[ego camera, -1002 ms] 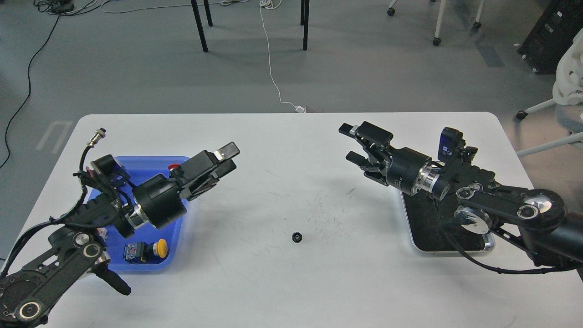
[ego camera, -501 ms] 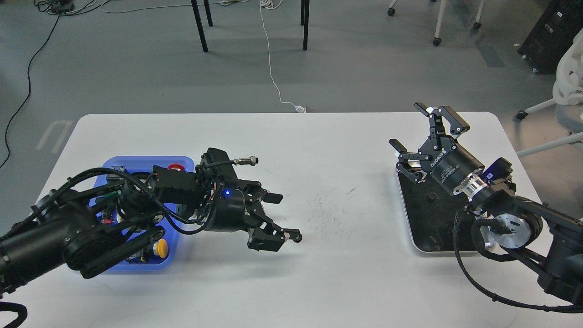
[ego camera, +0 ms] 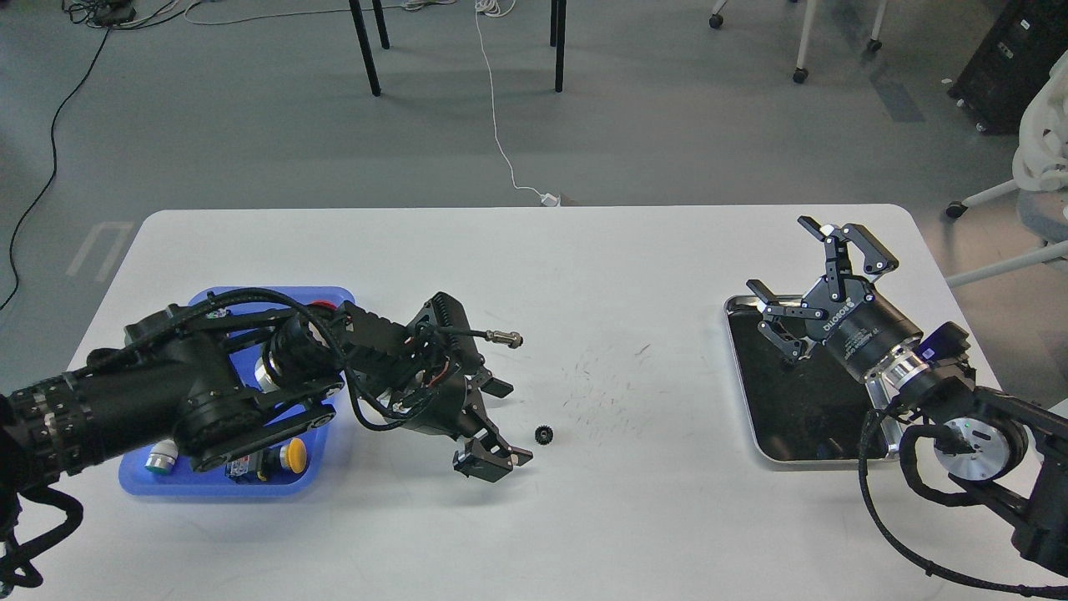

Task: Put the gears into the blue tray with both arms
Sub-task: 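Reach the left gripper toward the black part on the table, then close the left gripper on the small black part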

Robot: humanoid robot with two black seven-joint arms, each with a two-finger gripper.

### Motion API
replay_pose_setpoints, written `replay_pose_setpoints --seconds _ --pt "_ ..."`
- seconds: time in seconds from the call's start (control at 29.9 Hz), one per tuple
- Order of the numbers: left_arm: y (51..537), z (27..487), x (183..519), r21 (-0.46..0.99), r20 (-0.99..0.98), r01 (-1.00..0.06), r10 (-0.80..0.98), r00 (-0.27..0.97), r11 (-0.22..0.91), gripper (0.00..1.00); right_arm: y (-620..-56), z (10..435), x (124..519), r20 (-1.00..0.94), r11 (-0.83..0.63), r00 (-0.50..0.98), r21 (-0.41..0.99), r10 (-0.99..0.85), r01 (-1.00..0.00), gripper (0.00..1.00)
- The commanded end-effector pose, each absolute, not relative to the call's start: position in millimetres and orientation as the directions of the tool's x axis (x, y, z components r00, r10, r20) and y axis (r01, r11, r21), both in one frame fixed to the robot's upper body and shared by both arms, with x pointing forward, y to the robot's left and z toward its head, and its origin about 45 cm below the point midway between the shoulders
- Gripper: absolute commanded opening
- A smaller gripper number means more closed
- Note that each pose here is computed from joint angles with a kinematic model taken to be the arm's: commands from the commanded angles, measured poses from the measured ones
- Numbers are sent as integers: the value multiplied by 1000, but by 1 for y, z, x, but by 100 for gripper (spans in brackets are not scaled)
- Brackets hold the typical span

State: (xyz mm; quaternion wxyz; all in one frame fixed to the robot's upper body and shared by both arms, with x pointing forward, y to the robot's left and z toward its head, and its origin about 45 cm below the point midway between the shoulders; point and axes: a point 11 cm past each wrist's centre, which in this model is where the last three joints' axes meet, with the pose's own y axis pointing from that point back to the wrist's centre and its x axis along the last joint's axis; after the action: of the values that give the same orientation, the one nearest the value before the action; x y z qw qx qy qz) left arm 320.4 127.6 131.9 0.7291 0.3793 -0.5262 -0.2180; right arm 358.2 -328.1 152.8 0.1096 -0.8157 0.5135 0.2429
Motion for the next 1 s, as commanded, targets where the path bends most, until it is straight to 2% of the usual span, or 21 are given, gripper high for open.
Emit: replay_pose_setpoints --seconds 0.0,0.1,0.23,0.4,0.5,0.57,0.67,0.74,0.97 --pt "116 124 320 787 595 -69 -724 348 613 94 -329 153 358 -509 -447 354 70 -785 -892 97" --pt "105 124 320 782 601 -62 -723 340 621 90 -329 153 358 -508 -448 355 70 -785 -891 97" --pt "98 123 318 779 604 -53 -723 335 625 77 -329 153 358 -508 -448 355 70 -785 -891 97" --pt "101 121 319 784 598 -57 -726 339 618 51 -328 153 358 -509 -448 355 71 -784 -891 97" --pt "102 120 319 787 593 -56 -730 340 614 43 -328 153 357 -510 -450 356 71 -784 -890 97" --pt "102 119 319 789 592 -56 -731 341 612 31 -328 153 357 -510 -450 356 71 -784 -890 97" --pt "104 118 320 790 589 -58 -731 344 610 24 -328 152 357 -509 -449 354 73 -785 -891 97" --pt "103 118 320 790 589 -58 -731 344 610 14 -328 153 357 -509 -451 356 72 -784 -890 97" --pt "105 118 322 790 590 -64 -729 347 609 10 -328 152 357 -509 -450 355 73 -784 -890 97"
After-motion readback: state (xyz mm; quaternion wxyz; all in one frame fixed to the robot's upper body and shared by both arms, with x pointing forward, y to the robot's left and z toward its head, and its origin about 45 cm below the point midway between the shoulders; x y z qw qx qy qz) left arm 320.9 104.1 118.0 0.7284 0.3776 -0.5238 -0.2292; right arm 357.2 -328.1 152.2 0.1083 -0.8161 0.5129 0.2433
